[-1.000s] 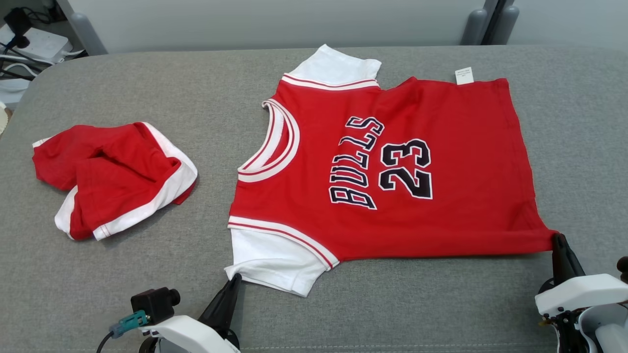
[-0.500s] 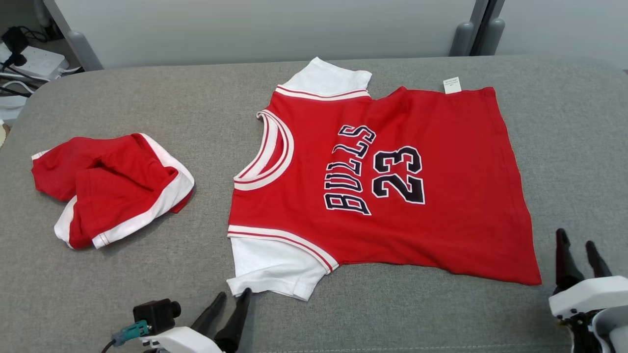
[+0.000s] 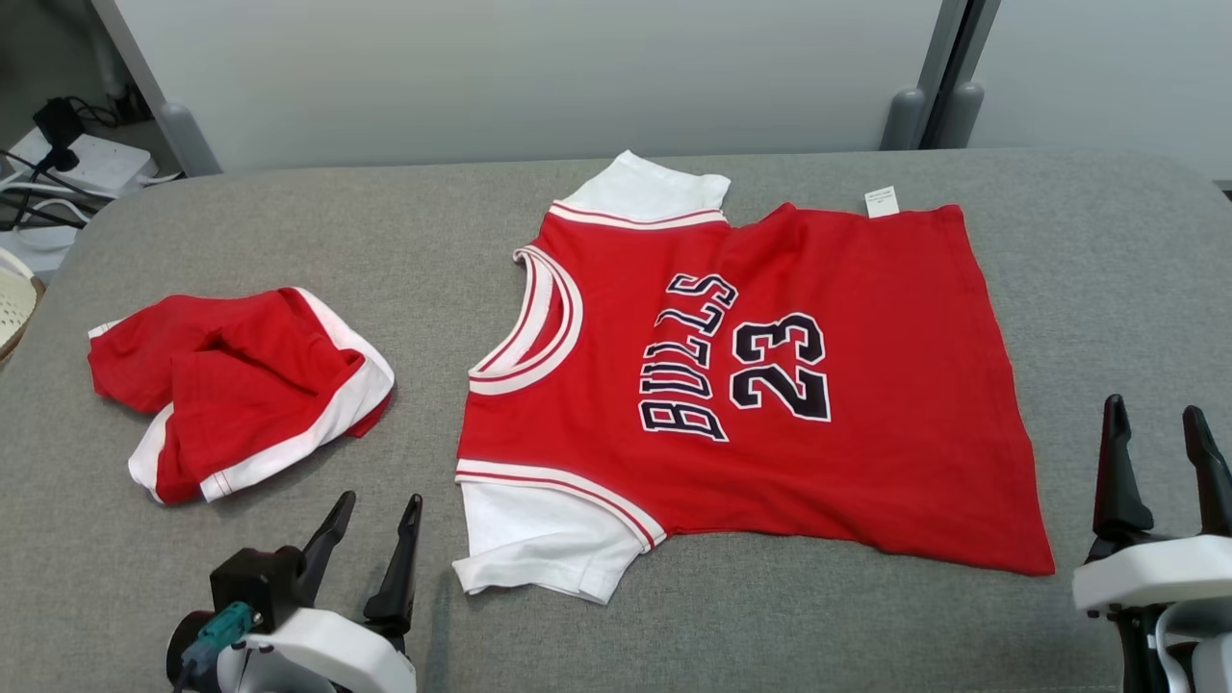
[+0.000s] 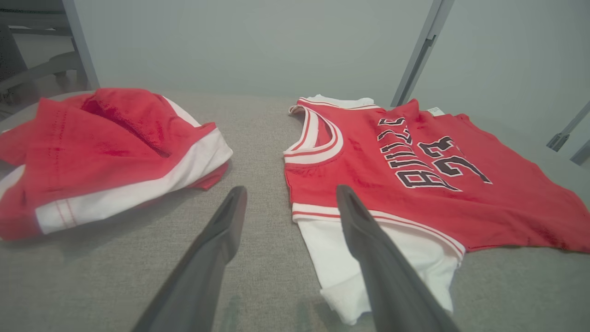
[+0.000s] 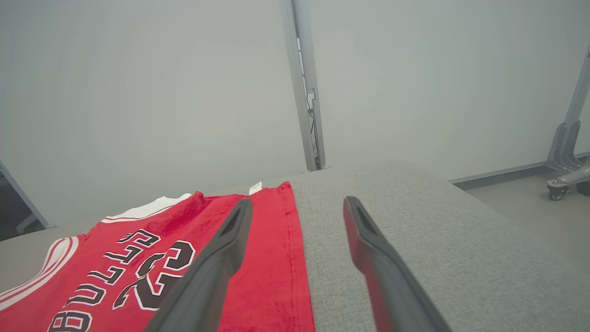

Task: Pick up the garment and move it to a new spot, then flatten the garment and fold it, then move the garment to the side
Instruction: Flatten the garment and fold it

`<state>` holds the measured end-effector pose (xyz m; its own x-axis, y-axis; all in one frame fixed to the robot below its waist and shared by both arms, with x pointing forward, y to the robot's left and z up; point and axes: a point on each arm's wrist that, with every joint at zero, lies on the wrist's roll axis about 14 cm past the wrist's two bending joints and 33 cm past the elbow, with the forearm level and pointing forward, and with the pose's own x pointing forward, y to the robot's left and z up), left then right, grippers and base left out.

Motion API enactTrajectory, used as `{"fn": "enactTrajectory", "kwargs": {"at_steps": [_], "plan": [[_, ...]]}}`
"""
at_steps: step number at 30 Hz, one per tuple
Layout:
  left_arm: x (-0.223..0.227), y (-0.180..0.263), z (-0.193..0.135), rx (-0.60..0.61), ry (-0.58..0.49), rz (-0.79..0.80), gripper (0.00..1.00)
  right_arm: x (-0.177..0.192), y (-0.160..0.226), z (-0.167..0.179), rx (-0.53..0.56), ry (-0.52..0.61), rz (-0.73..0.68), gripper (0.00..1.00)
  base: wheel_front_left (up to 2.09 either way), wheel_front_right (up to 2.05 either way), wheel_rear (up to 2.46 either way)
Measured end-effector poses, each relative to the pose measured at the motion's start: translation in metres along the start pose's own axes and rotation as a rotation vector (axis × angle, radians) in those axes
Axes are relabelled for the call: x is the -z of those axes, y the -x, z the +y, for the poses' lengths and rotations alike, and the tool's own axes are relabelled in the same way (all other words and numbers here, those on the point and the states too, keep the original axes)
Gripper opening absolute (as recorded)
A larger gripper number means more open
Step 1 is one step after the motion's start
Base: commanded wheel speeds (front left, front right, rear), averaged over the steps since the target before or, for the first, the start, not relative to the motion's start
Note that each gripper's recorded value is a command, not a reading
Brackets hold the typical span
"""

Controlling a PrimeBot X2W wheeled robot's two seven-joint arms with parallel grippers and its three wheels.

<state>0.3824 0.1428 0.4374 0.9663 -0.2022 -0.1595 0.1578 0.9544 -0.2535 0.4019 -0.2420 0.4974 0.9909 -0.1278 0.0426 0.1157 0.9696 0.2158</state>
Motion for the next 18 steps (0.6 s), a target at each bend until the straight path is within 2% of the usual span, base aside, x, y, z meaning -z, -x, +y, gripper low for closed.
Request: {"fn": "enactTrajectory", "kwargs": {"at_steps": [7,18], "plan": [[-0.018,0.015,0.0,-0.039,-0.09,-0.084,1.0,-0.014,0.018,0.019,-0.061,0.068,-0.045,1.0,0.0,0.0,0.0],[-0.019,0.035,0.011,-0.088,-0.161,-0.102,1.0,0.005,0.04,0.024,-0.08,0.075,0.011,1.0,0.0,0.0,0.0]]}}
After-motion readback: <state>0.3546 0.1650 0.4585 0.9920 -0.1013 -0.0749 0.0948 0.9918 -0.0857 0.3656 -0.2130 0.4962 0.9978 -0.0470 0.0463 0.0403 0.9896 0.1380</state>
